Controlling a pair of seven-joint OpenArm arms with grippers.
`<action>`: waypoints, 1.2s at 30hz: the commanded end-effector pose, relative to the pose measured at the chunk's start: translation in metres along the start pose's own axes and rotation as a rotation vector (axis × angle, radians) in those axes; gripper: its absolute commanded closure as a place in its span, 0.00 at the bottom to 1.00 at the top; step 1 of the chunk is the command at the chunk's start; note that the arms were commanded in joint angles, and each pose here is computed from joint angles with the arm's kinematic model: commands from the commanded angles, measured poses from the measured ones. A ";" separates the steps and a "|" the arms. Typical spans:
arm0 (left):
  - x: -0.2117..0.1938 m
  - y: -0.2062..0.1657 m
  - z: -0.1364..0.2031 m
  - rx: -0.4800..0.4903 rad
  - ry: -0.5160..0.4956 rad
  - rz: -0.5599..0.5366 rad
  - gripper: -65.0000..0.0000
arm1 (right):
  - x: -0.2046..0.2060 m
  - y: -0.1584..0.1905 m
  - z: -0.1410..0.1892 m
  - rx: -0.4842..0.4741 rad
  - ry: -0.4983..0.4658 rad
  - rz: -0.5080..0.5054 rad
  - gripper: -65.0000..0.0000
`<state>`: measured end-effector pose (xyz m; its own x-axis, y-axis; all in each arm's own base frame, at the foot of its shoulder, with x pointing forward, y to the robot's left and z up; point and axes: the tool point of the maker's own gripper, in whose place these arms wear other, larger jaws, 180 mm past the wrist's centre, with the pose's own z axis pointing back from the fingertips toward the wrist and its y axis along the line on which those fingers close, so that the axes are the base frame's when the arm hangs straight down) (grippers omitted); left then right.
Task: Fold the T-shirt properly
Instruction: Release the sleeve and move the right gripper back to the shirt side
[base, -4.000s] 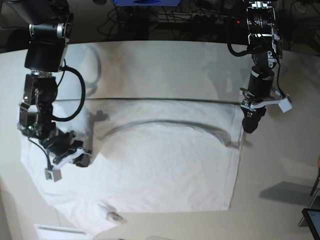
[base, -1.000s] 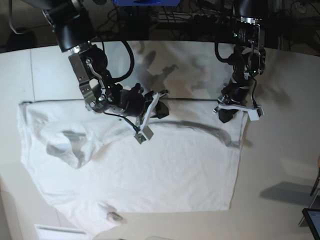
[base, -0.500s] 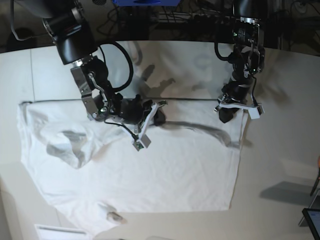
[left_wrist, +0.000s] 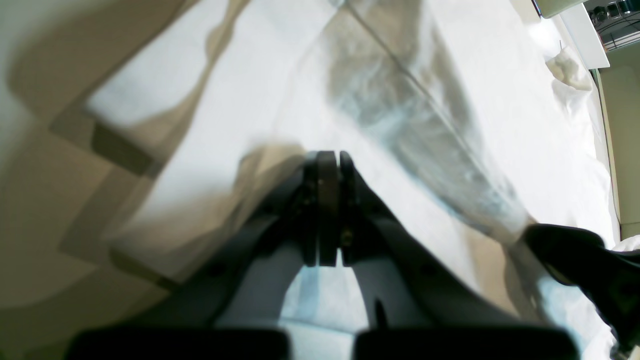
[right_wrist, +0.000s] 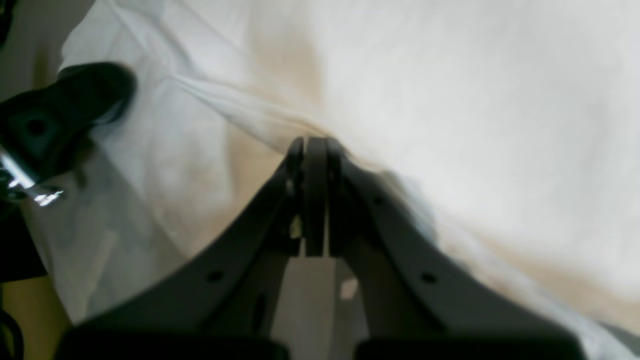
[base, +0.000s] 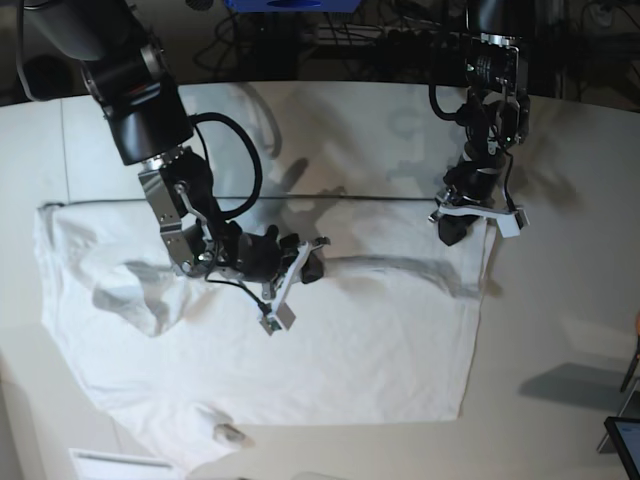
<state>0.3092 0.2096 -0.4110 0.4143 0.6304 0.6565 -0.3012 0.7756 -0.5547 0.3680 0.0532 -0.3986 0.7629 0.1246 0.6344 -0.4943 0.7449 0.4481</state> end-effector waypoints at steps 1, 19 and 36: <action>0.003 0.004 0.001 0.016 0.003 -0.013 1.00 | 0.021 0.003 0.001 0.013 -0.063 0.011 1.00; 0.048 -0.037 0.035 -0.092 -0.131 -0.043 1.00 | 0.055 -0.010 0.051 -0.029 -0.285 0.113 1.00; 0.054 -0.052 0.028 -0.043 -0.122 -0.401 0.91 | -0.016 -0.144 0.220 -0.629 -0.377 0.027 0.83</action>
<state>0.3174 0.2029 -0.3472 0.4300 0.2933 0.8539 -0.1206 0.9560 -0.2676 0.3281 -0.1995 -0.3499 0.5478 0.0009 0.8366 -0.0873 0.9946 0.0561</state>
